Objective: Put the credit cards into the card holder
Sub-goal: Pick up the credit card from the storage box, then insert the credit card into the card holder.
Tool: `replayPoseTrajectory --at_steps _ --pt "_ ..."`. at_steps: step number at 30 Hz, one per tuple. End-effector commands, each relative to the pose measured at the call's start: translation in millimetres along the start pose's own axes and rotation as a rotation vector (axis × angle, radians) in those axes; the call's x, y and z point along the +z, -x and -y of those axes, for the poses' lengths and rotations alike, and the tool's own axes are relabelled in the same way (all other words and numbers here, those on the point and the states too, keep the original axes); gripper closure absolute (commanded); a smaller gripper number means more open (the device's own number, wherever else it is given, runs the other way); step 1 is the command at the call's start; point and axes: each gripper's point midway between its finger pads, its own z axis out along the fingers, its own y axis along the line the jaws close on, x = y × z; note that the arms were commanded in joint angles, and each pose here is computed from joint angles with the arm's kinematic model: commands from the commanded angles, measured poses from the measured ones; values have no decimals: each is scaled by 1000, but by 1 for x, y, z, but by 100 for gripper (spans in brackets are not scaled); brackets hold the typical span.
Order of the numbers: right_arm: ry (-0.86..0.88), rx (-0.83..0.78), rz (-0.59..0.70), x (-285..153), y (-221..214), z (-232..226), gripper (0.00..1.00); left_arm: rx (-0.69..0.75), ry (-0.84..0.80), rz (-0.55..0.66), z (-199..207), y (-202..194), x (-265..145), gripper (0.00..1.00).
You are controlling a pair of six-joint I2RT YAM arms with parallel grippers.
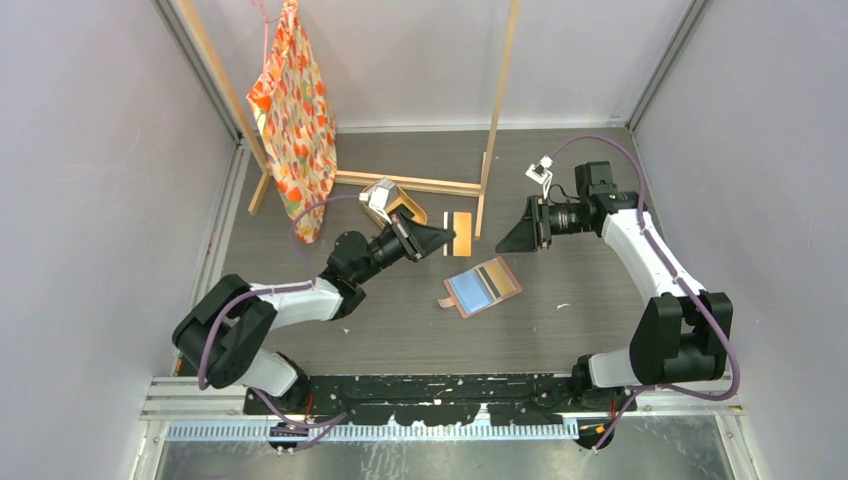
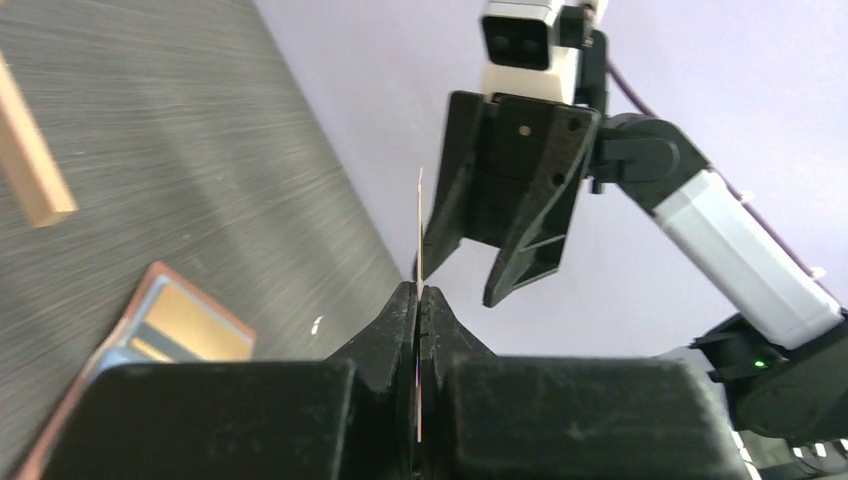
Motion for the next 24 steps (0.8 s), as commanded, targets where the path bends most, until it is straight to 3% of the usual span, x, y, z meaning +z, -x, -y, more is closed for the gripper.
replayPoseTrajectory --at_steps 1,18,24 --pt "127 64 52 1 21 -19 50 -35 -145 156 35 19 9 99" --pt "57 158 90 14 30 -4 47 -41 -197 173 49 -17 35 100" --pt "109 149 68 18 28 -16 60 -51 -188 180 47 -19 39 99"
